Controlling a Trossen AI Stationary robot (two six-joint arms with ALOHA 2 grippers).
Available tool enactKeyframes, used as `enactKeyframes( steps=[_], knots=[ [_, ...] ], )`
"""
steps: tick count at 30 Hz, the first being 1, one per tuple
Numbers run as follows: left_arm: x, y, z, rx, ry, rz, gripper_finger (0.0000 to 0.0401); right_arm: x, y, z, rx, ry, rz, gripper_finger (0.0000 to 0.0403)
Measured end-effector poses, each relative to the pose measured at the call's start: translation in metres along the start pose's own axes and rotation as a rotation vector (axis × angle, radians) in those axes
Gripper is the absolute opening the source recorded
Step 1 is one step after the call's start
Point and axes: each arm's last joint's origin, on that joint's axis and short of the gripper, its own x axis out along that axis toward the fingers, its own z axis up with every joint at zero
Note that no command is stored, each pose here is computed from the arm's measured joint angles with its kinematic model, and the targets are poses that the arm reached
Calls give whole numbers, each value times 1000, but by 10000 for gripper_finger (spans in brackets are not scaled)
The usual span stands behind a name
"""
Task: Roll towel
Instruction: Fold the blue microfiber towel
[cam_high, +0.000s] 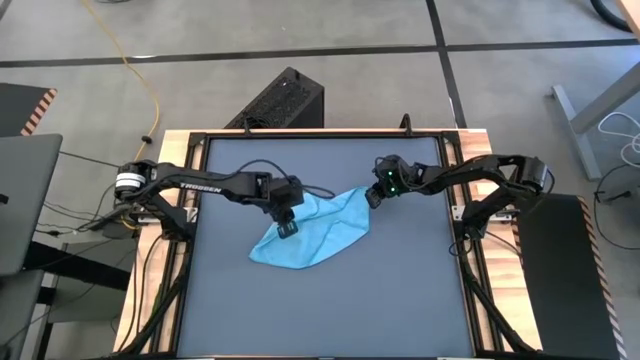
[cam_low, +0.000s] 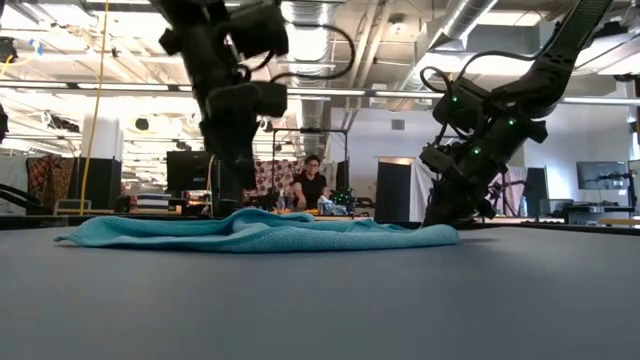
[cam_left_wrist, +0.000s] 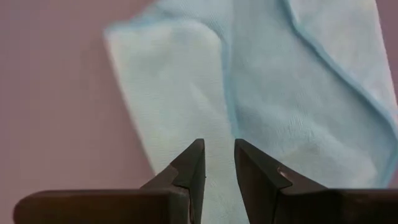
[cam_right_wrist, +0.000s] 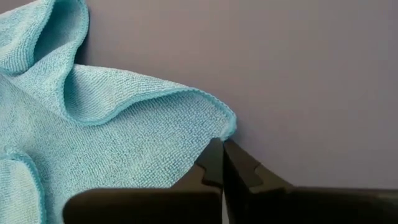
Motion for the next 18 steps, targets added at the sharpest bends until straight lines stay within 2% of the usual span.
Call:
enactKeyframes(
  steps=[5,9,14,18],
  knots=[
    [15,2,-17,7,8,-104,102,0,0,0,0,-1,-2,63],
    [20,-6,-21,8,-55,-166,137,0,-1,0,0,-10,-22,81],
    [22,-7,-20,-26,-85,-132,176,0,-1,0,1,-10,-28,81],
    [22,-7,-19,-10,-99,-128,186,0,-1,0,1,-11,-29,81]
  ],
)
